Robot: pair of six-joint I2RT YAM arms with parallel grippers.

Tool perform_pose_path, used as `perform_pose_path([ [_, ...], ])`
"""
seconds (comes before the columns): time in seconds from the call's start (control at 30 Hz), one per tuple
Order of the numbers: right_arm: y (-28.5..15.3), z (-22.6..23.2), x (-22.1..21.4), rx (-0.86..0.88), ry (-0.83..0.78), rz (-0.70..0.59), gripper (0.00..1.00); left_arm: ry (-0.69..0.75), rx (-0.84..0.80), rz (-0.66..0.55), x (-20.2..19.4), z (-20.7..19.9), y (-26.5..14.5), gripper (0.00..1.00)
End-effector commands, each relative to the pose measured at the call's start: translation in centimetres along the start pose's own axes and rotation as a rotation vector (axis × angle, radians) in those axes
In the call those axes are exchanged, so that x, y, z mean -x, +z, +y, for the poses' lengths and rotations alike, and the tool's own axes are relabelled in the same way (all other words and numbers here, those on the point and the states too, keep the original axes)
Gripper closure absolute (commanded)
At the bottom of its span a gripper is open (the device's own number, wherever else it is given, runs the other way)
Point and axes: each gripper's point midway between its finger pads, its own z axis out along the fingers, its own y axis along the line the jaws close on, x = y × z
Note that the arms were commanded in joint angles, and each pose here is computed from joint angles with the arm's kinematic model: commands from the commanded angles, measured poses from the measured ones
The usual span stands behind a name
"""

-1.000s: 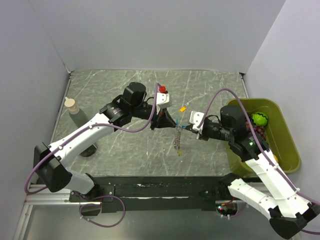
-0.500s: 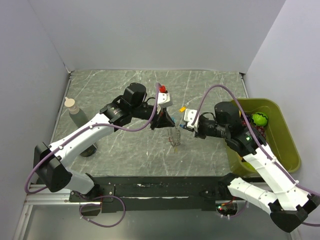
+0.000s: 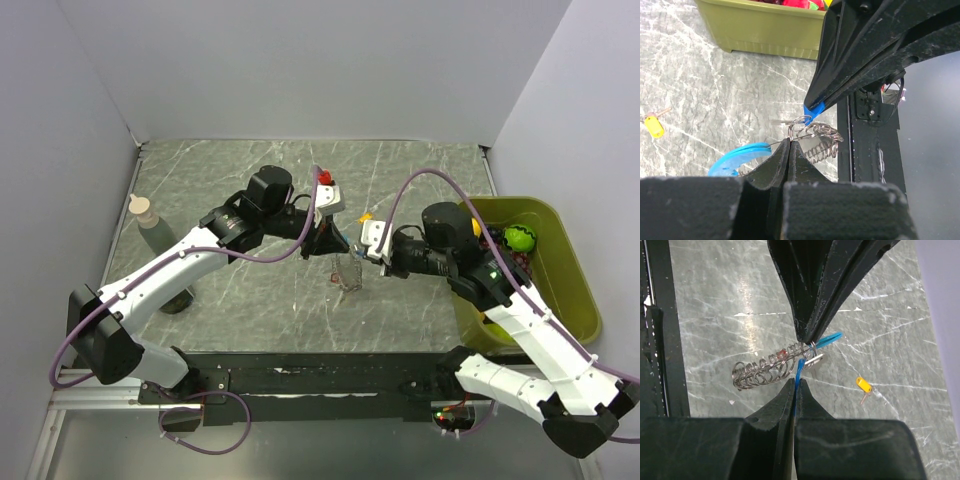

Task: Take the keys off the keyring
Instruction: Remove the key from the keyring.

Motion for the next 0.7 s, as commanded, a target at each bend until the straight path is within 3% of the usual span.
perform_pose_path([
  [0.0,-1.1,-0.1,2.6,0.001,-0.047,-0.068,1.00,0.024,0.076,-0.016,0.7,1.6,-0.3,0.99],
  [0.67,-0.2,0.9,5.1,0.112,-0.032,-0.100,1.00,0.032,0.069,-0.013,0.9,1.3,-0.1,0.99],
])
